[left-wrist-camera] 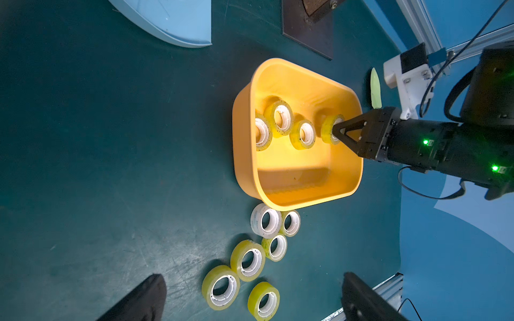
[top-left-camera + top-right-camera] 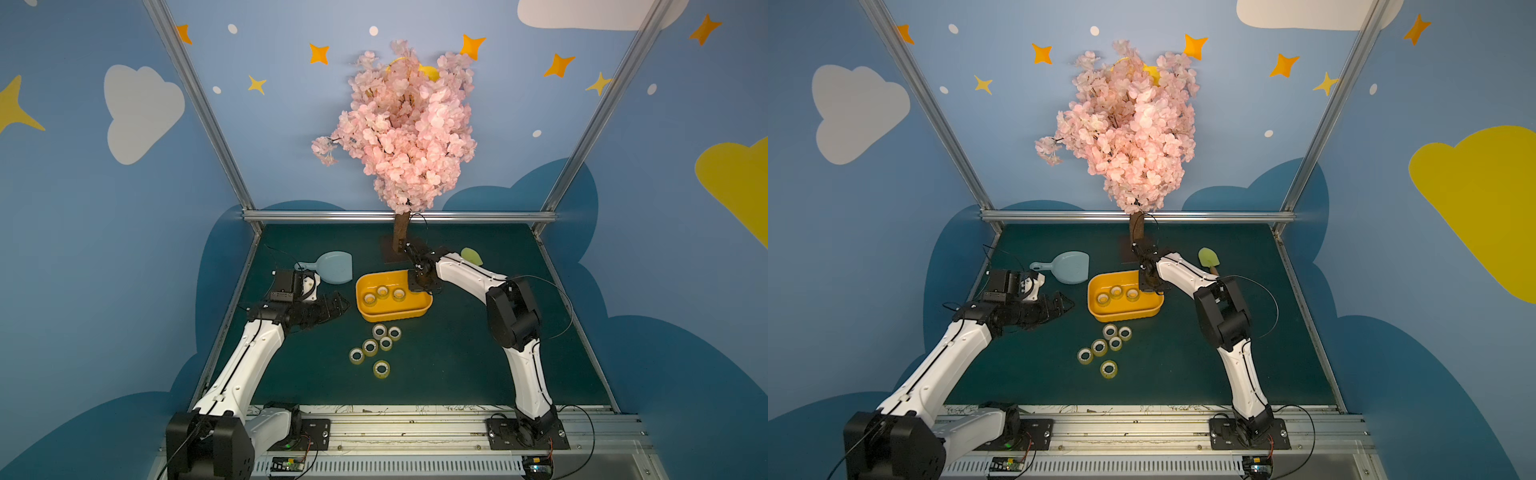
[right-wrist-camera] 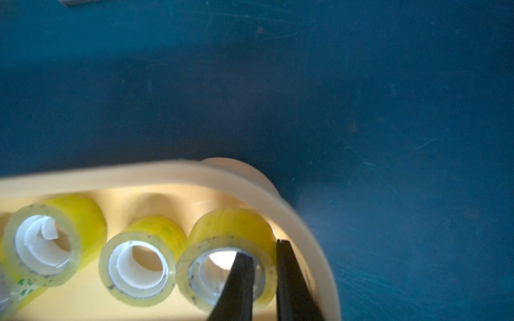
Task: Put the transparent tape into the storage box
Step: Place the tape in the storage box, then pick up the tape at the center of the board.
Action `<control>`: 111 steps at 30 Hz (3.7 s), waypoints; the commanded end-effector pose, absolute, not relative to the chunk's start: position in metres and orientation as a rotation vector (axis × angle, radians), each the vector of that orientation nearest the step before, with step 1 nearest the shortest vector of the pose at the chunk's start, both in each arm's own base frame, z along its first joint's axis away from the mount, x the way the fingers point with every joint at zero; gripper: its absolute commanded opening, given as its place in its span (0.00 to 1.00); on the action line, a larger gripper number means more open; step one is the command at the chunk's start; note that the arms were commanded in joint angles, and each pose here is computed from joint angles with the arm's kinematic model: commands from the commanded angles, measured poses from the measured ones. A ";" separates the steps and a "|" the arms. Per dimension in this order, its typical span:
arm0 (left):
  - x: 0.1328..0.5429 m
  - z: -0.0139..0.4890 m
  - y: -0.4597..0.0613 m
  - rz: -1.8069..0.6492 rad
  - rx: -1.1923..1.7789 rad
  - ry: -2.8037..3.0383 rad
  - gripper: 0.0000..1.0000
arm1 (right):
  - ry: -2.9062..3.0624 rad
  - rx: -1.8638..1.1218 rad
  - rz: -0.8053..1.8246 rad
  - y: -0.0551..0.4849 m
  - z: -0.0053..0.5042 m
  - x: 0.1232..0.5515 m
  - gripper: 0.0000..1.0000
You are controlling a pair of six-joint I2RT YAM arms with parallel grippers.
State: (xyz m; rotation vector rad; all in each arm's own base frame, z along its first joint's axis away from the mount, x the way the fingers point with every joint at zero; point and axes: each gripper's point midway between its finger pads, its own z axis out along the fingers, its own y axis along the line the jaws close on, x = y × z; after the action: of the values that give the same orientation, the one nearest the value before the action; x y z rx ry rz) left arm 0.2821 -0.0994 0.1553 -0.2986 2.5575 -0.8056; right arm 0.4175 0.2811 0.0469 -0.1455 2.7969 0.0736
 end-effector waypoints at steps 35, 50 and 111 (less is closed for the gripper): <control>0.290 0.154 -0.106 -0.846 -0.269 2.569 1.00 | 2.656 -0.193 0.538 0.265 0.117 0.246 0.39; 0.290 0.158 -0.093 -0.806 -0.311 2.549 1.00 | 2.768 -0.644 0.628 0.343 0.066 0.168 0.37; 0.295 0.155 -0.077 -0.790 -0.405 2.532 1.00 | 2.953 -0.866 0.061 0.351 -0.003 0.139 0.28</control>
State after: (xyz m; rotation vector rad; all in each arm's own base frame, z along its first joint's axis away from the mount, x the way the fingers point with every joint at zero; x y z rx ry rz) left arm 0.2939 -0.0774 0.1508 -0.4066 2.5382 -0.7867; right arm 0.1465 0.3723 0.0185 -0.8629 2.9005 0.1914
